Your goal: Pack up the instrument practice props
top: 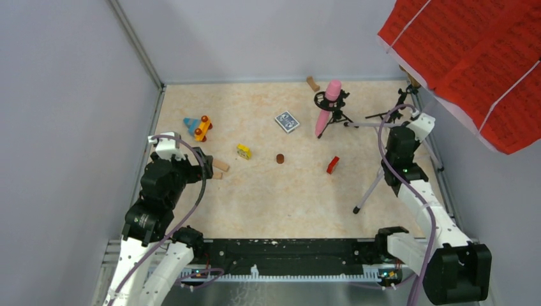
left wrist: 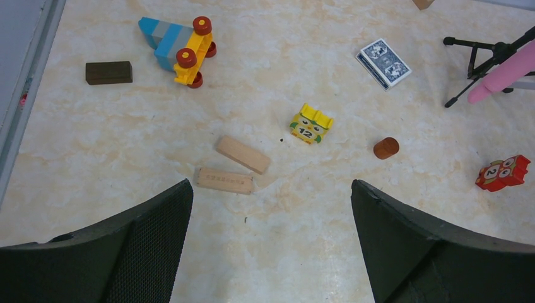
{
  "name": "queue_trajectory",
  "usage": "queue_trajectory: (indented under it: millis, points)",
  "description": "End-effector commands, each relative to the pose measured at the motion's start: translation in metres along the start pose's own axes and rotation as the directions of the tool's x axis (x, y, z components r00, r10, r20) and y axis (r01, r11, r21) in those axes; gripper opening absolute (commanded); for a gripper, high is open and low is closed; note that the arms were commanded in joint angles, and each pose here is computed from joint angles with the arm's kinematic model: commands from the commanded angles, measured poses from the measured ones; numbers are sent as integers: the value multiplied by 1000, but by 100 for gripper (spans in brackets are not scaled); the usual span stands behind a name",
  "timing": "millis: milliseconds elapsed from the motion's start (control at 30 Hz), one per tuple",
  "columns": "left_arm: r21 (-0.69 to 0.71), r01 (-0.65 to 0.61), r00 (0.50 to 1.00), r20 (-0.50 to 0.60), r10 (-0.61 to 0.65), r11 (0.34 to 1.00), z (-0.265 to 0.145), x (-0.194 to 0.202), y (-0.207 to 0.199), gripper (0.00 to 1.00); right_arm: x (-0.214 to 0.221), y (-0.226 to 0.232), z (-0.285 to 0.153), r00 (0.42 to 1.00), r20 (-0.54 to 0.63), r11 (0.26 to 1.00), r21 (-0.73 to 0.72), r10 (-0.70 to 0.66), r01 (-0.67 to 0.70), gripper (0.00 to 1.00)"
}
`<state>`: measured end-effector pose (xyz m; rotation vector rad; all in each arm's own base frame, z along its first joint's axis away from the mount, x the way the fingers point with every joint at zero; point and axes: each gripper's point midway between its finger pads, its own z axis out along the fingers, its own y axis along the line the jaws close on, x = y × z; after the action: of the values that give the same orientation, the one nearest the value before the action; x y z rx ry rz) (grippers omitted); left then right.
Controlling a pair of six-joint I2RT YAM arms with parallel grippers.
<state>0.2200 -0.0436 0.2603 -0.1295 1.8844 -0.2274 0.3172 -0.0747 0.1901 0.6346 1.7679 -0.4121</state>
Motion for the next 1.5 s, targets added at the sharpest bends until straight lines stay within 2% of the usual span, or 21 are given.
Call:
queue_trajectory:
  millis: [0,167,400,600,733,833,1100,1233,1467]
  points:
    - [15,11,1000,27,-12,1000,3,-7,-3,99,-27,-16,-10,995,76,998,34,-57,55,0]
    - [16,10,1000,26,-11,1000,3,-6,-4,99,-62,-18,-31,988,141,998,-18,-64,67,0]
    - [13,11,1000,26,-12,1000,3,-7,-3,99,-80,-10,-61,987,153,983,-167,-52,78,0]
    - [16,10,1000,25,-10,1000,3,-6,-4,99,-87,12,-94,988,155,926,-372,-5,62,0]
    - [14,10,1000,26,-11,1000,3,-6,-3,99,-80,34,-117,992,124,848,-527,16,52,0]
    - [13,11,1000,26,-11,1000,3,-6,-3,99,-74,45,-127,995,100,809,-586,15,47,0]
    - [14,11,1000,27,-11,1000,3,-7,-3,99,-59,72,-134,997,59,751,-660,55,-2,0]
    - [10,12,1000,26,-12,1000,3,-6,-2,99,-59,86,-133,995,63,749,-662,74,-14,0]
    - [7,13,1000,25,-13,1000,4,-6,-2,99,-60,127,-160,994,84,727,-686,64,11,0]
